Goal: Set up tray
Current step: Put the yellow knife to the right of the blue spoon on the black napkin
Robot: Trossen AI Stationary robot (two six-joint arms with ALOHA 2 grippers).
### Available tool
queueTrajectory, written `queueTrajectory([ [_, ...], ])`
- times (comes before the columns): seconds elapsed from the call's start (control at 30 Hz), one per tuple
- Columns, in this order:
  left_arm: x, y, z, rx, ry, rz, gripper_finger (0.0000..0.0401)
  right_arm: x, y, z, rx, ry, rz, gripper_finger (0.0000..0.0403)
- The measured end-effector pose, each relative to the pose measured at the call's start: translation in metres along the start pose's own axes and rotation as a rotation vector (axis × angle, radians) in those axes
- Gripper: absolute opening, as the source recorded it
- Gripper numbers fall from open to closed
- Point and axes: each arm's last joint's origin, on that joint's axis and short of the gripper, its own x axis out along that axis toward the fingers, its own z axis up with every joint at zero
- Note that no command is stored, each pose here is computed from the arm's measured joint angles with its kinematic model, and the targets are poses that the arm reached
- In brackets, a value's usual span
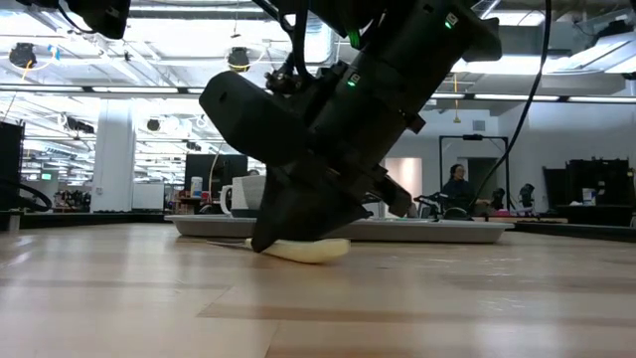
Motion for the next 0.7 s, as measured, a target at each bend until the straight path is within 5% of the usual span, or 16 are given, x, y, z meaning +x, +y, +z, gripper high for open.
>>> queueTrajectory([
  [0.17, 0.0, 0.0, -0.001, 0.0, 0.005, 0.0, 0.0191, -0.001, -0.001, 0.0, 0.032, 0.018, 0.0, 0.0041],
  [0.4, 0.0, 0.0, -0.001, 0.0, 0.006, 0.0, 0.0191, -0.008, 0.0, -0.003, 0.086, 0.058, -0.003, 0.0047],
  [0.7, 0.0, 0.0, -0.001, -0.008, 0.01, -0.002, 0.0191, -0.047, -0.015, -0.012, 0.109, 0.242, -0.158, 0.0039],
])
